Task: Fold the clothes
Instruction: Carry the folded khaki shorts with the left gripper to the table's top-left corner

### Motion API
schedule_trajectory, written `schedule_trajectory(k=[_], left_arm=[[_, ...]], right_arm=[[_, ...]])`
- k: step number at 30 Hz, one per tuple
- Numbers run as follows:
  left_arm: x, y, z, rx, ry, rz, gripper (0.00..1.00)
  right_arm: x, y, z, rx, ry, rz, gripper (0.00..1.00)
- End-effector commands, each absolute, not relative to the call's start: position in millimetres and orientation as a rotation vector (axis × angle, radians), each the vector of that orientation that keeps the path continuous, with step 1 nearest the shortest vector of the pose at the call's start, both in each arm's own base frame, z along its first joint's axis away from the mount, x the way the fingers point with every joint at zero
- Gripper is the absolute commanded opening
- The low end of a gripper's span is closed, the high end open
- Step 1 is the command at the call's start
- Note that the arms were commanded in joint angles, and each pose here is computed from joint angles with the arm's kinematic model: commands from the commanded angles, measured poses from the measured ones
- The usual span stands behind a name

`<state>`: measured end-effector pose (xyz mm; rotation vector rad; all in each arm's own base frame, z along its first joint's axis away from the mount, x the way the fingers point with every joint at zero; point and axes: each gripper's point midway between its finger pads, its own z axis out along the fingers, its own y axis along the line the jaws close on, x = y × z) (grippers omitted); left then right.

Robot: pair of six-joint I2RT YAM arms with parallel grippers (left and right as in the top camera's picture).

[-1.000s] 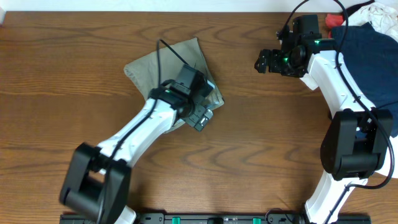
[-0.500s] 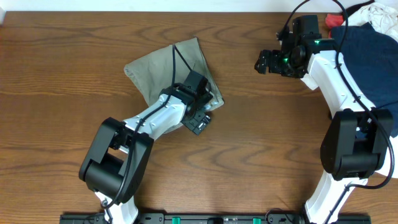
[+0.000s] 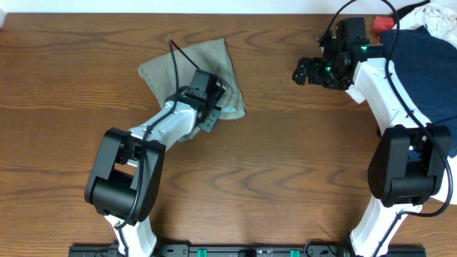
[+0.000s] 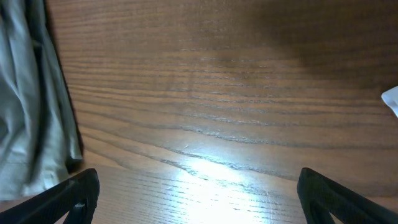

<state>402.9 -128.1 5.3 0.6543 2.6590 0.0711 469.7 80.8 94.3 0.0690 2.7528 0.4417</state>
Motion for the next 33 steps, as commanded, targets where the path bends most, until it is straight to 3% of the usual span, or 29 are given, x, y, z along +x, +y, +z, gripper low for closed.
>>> schedule_trajectory(k=[1, 7, 14, 19, 27, 33], left_arm=[[408.2, -101.0, -9.4, 0.405, 2.72, 0.109, 0.08], [440.6, -53.7, 1.8, -0.083, 2.639, 0.075, 0.06], [479.9, 11.5, 21.6, -0.435, 2.435, 0.035, 0.06], [516.2, 30.7, 30.7, -0.462, 2.268, -0.024, 0.06], [566.1, 13.2, 6.2, -0.398, 2.241, -0.174, 0.06], [612.1, 13.1, 42.6, -0.372, 2.129, -0.196, 0.06]], right_arm=[[467.9, 77.3, 92.8, 0.074, 2.758, 0.431, 0.99], [467.8, 77.2, 92.7, 0.074, 2.759, 0.43, 0.99], [467.6, 77.1, 92.6, 0.074, 2.759, 0.43, 0.99], [464.5, 75.7, 91.0, 0.079, 2.775, 0.419, 0.99], [460.7, 72.8, 88.4, 0.085, 2.795, 0.383, 0.99], [460.6, 72.9, 88.3, 0.085, 2.795, 0.384, 0.99]])
